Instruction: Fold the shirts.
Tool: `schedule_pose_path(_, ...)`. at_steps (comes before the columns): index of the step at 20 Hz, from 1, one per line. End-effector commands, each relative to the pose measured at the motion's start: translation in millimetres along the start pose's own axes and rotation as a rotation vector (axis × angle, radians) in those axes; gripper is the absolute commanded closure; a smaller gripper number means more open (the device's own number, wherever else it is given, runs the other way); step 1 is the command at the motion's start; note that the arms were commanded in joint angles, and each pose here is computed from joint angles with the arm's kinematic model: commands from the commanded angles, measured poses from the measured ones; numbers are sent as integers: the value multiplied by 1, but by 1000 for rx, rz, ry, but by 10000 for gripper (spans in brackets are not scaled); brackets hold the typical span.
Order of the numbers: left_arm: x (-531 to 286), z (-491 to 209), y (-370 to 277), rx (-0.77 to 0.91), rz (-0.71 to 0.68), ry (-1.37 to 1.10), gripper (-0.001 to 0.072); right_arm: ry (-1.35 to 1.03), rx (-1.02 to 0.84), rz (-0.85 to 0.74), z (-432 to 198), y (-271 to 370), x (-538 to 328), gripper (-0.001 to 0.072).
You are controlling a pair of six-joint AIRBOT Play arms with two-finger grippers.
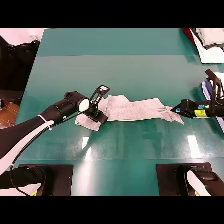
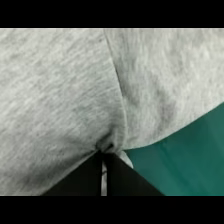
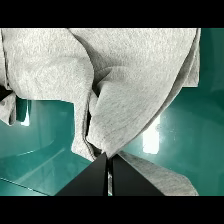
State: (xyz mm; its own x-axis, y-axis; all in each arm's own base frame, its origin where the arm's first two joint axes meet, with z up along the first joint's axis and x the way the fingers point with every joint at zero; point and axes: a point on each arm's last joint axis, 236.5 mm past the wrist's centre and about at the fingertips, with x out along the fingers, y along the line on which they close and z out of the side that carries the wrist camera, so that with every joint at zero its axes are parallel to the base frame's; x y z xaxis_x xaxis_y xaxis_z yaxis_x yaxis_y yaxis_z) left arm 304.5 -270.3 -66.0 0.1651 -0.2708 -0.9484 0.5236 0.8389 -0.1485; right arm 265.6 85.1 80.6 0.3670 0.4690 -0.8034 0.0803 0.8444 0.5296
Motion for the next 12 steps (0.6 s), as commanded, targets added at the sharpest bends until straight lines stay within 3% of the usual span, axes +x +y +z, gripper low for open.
schedule_pose_path(1,-16,2,2,28,20,23,681,-3,1,1,0,0,0,701)
schedule_pose_path(5,-125,53,32,113,180,-177,682,-89,-37,34,25,22,-23,701)
schedule_pose_path(9,-313,83,79,-13,280,-597,681,-322,-167,66,76,72,-96,701)
schedule_pose_path(12,-446,57,100,-102,366,-886,681,-511,-271,92,100,115,-163,700)
